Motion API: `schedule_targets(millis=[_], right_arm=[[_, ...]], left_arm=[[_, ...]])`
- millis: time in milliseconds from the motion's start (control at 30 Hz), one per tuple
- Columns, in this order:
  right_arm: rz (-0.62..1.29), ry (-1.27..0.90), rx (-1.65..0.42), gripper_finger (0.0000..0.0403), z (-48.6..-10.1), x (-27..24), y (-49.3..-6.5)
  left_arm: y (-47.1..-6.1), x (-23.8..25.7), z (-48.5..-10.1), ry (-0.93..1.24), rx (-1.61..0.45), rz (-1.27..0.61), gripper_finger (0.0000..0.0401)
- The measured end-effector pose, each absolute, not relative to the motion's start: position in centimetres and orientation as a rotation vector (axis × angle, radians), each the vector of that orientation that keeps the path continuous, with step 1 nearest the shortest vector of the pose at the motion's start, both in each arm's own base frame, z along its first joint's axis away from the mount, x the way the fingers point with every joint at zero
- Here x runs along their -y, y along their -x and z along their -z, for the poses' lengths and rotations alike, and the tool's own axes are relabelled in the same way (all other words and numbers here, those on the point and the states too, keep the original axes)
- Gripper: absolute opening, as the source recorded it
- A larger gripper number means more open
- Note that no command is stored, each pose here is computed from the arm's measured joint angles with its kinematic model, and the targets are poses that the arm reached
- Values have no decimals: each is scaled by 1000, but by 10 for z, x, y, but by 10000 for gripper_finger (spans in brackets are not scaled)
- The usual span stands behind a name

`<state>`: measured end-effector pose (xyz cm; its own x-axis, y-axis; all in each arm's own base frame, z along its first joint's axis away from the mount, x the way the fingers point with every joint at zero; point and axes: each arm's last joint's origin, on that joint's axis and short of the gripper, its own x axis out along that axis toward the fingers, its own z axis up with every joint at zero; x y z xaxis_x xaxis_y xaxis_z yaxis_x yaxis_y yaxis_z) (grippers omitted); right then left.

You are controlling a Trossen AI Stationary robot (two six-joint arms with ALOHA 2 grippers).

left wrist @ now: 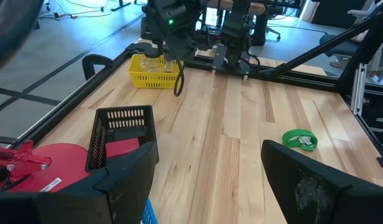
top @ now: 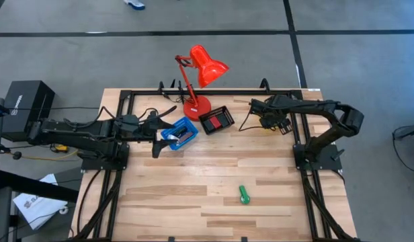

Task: Pick & Place Office items
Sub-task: Put the blue hourglass into the yellow bin, then put the green wristwatch into the blue bin

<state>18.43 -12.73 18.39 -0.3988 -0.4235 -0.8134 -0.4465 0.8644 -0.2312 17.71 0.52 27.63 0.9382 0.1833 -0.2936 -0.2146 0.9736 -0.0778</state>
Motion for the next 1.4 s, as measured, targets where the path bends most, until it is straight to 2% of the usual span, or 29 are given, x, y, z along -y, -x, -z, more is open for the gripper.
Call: schedule_targets(millis=[233,533,667,733,833,933,1167,1400], right_arm=[[48,562,-2083,278,-185,125,-179],[179,506,-2328,281,-197,115,-158],[350,394,-2364,282,-203,110,-151],[489,320,-2288,282,-207,109,-151],[555,204,-2176,282,-218,103,-153],[646,65,-1952,282,-231,92,-156],[598,-280,-1429,282,-262,47,-156],[502,-356,-1061,282,-286,4,-155]], left_arm=[[-177,-5,-277,110,-285,-204,285],[-177,-5,-277,114,-282,-181,285],[-178,-4,-277,119,-281,-150,285],[-178,-4,-277,117,-281,-150,285],[-178,-4,-278,117,-279,-150,285],[-178,-4,-278,117,-276,-149,285],[-178,-4,-278,119,-274,-149,285],[-178,-4,-278,140,-270,-153,285]])
